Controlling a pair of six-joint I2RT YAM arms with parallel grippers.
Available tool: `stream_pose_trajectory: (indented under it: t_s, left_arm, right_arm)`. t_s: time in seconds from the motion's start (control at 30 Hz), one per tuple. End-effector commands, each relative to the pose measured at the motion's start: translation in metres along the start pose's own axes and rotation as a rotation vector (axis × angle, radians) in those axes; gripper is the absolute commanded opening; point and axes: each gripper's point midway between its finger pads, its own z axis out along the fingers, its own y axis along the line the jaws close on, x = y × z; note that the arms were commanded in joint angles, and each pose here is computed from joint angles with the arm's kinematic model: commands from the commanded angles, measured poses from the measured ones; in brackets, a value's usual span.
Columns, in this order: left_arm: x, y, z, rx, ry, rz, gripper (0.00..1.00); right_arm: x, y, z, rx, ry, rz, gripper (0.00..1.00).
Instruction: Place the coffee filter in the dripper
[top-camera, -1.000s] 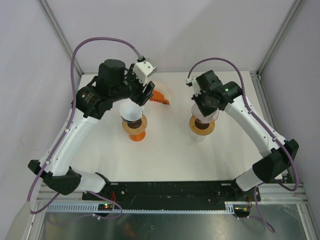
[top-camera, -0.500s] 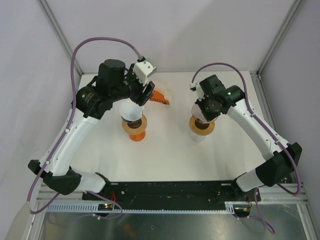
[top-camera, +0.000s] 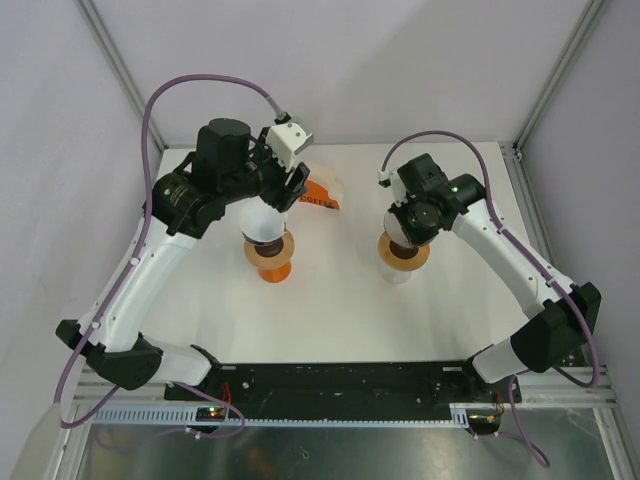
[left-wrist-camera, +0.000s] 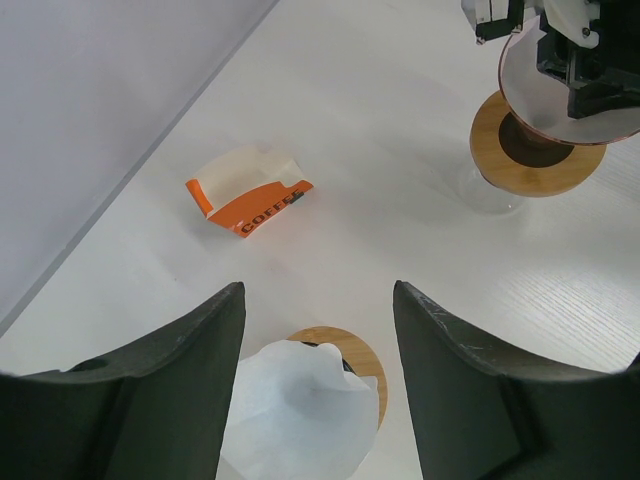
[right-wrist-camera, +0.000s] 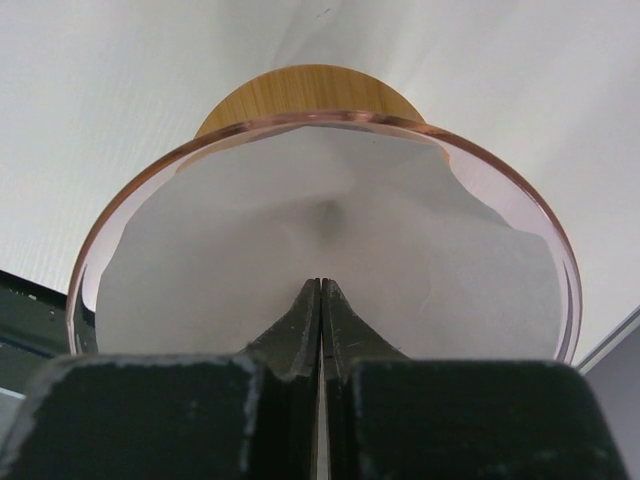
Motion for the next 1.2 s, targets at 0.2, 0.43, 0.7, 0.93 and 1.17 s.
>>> stream_pose_trajectory:
  t_s: [0.2,0.43,0.7,0.93,1.17]
  left_arm:
    - [-0.021,0.005,-0.014,-0.017,-0.083,0.023,0.66]
    - [-0.022,0.005,-0.016,-0.017,-0.088,0.026,0.66]
    - [-0.021,0.006,-0.016,-0.019,-0.085,0.028,0.66]
    - [-0.022,0.005,-0.016,-0.015,-0.087,0.027,0.66]
    - [-0.024,0.005,-0.018,-0.013,-0.096,0.03,0.67]
  right_arm:
    - [-0.009,0.003,0.002,-0.025,-0.027,-0.003,0.0]
    - [-0.004,0.007,0.01,-0.039,-0.008,-0.005,0.0]
    - [-0.01,0.007,0.007,-0.037,-0.022,-0.009,0.0]
    - [-0.03,0.002,-0.013,0.006,-0.08,-0.023,0.0]
    - [-0.033,-0.003,-0.022,0.036,-0.098,-0.022,0.0]
